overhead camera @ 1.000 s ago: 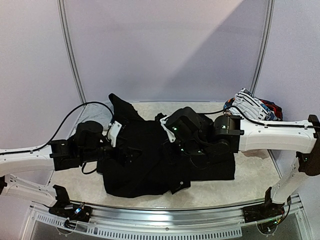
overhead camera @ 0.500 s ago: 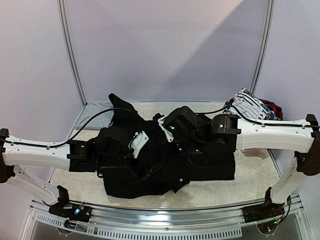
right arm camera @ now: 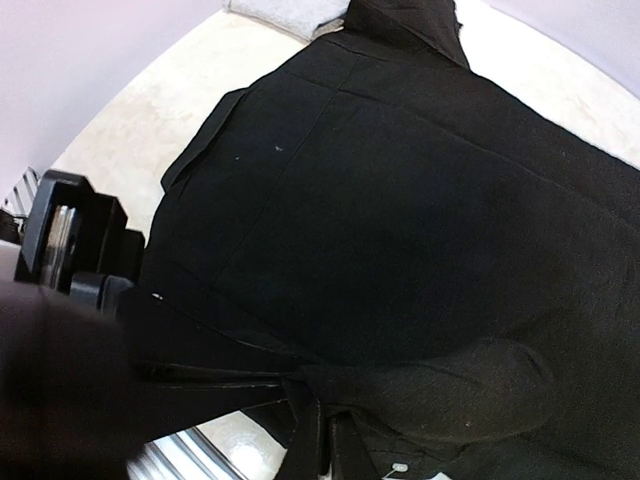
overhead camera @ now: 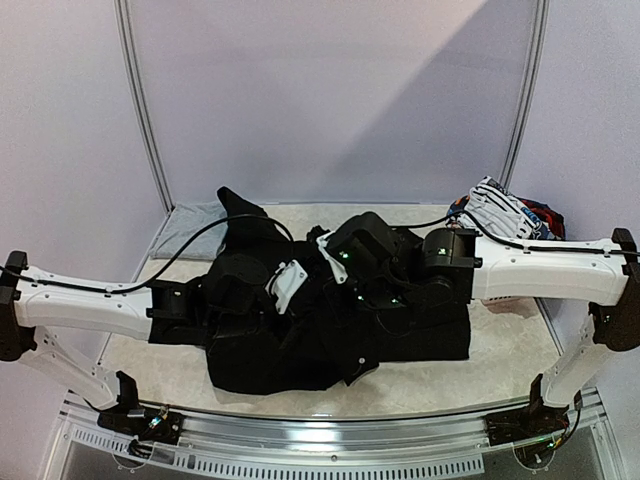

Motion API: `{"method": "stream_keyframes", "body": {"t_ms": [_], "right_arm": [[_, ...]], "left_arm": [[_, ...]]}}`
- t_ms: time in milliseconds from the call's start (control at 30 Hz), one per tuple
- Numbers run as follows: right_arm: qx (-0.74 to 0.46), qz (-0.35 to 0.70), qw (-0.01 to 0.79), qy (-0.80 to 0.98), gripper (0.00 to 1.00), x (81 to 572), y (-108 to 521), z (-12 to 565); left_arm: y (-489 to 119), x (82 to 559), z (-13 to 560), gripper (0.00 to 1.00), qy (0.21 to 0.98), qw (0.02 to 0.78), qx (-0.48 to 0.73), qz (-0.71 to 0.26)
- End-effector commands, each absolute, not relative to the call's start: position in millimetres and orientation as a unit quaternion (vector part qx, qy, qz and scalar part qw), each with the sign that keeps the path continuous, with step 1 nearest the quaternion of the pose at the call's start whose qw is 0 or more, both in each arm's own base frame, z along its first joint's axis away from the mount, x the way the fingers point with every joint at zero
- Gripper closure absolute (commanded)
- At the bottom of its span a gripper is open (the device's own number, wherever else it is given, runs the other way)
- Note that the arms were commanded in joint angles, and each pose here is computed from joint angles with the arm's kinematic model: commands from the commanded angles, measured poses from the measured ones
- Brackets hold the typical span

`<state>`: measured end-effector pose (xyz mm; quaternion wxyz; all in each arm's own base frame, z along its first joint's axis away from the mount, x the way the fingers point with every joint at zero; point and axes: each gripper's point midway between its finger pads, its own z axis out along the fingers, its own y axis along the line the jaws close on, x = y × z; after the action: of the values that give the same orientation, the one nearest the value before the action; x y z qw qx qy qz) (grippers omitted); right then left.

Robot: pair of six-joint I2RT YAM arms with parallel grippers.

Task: Fold and stack the mixed laundry pile
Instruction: Pass from the right arm to the left

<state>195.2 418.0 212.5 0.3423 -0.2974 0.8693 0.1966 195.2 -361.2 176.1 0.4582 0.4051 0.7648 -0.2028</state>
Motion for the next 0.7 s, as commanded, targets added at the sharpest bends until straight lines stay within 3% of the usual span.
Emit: {"method": "stream_keyframes", "body": {"t_ms": [0, 133, 233, 400, 667], "right_arm": [[-0.271, 0.17, 0.348, 0.881, 0.78, 204.1, 405.7, 215.2], [-0.23, 0.13, 0.354, 0.897, 0.42, 211.4, 374.6, 201.4], [-0.201, 0.107, 0.351, 0.908, 0.28, 212.5, 341.0, 182.9], [-0.138, 0.07, 0.35, 0.924, 0.24, 199.8, 271.9, 163.0], [0.03, 0.015, 0.341, 0.939, 0.27, 182.7, 176.7, 119.6]], "left_arm": [[-366.3, 199.1, 192.4, 1.0, 0.757, 0.485, 0.386, -0.208], [-357.1, 203.6, 193.9, 1.0, 0.769, 0.49, 0.358, -0.201], [-343.9, 205.4, 192.4, 1.0, 0.78, 0.494, 0.328, -0.199], [-319.6, 204.1, 187.8, 1.0, 0.794, 0.497, 0.292, -0.194], [-307.6, 198.4, 177.0, 1.0, 0.806, 0.482, 0.281, -0.197]]}}
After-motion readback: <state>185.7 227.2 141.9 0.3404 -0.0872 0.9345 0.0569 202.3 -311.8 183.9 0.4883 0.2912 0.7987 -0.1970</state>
